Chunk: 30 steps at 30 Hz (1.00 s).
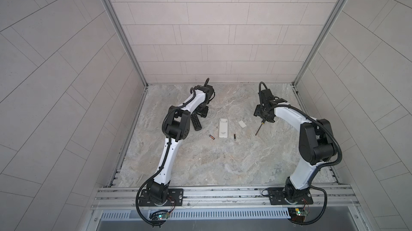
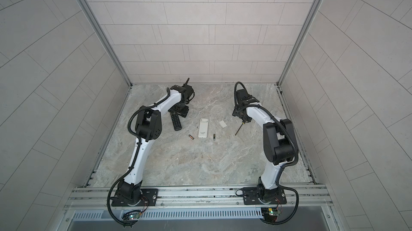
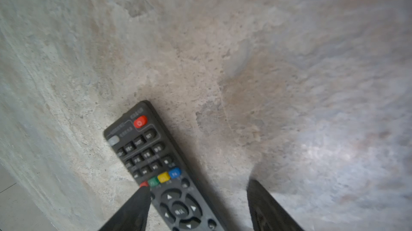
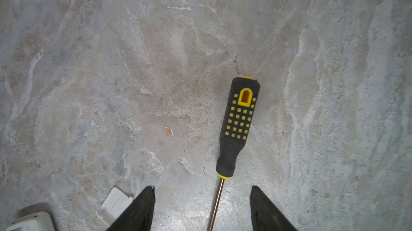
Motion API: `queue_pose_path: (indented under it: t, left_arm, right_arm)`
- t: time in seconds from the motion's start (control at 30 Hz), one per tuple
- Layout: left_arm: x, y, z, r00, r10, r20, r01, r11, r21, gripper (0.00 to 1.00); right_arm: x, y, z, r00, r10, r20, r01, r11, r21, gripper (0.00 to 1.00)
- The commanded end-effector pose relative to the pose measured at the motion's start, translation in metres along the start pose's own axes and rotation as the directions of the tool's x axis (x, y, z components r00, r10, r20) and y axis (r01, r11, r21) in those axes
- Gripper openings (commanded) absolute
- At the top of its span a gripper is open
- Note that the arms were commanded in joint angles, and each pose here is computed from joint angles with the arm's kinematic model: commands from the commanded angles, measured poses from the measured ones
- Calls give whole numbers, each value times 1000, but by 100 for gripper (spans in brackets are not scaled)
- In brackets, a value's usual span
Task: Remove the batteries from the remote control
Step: 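Grasp the black TV remote at its end with the left gripper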
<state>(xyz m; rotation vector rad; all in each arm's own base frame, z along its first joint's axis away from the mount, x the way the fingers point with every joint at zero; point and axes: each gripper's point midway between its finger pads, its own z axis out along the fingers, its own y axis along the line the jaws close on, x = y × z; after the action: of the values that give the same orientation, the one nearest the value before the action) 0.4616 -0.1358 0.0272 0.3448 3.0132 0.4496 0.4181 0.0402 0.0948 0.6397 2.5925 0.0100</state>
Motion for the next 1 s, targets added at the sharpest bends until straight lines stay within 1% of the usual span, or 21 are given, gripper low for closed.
queue_pose_path:
  t: [0.0,0.03,0.17,0.2,0.27,0.37,0.5,0.6,0.7,0.77,0.8,0.9,0.97]
  left_arm:
    - [12,0,2,999,-17,-44,17,1000,-6,73]
    - [14,0,1,998,-32,-49,32,999,-9,73]
    - [27,9,-2,985,-147,-88,142,988,-63,83]
    - [29,8,-3,981,-170,-90,165,985,-57,84]
    - [29,6,-9,975,-214,-65,213,977,-25,87]
    - [22,9,-27,964,-264,14,264,965,6,91]
    - [16,23,-53,932,-355,78,355,935,20,96]
    - [17,31,-63,894,-440,86,438,898,43,97]
    - [25,32,-63,850,-526,35,522,849,77,97]
    - [32,32,-60,818,-576,0,573,814,93,100]
    - [35,31,-58,783,-621,-20,620,778,106,100]
    - [37,26,-50,730,-681,-59,680,717,149,100]
    - [32,20,-48,711,-700,-71,699,693,177,100]
  right_arm:
    - [-4,-3,-17,999,-20,27,20,1000,16,70]
    - [-4,-2,-19,999,-28,30,28,1000,13,70]
    - [-2,-1,-24,998,-50,34,50,999,10,70]
    - [-2,-1,-25,998,-54,35,54,999,7,70]
    - [0,-1,-25,998,-57,33,57,998,5,70]
    - [3,0,-24,997,-69,27,69,998,2,70]
    - [6,1,-23,997,-80,21,80,997,-4,70]
    - [8,5,-24,996,-89,19,90,996,-17,70]
    - [11,8,-26,993,-114,27,115,993,-29,70]
    - [14,10,-28,990,-137,30,138,990,-34,70]
    - [15,11,-28,989,-143,31,145,989,-37,70]
    - [19,14,-26,986,-166,20,167,985,-48,69]
    - [20,16,-26,984,-177,20,177,983,-53,69]
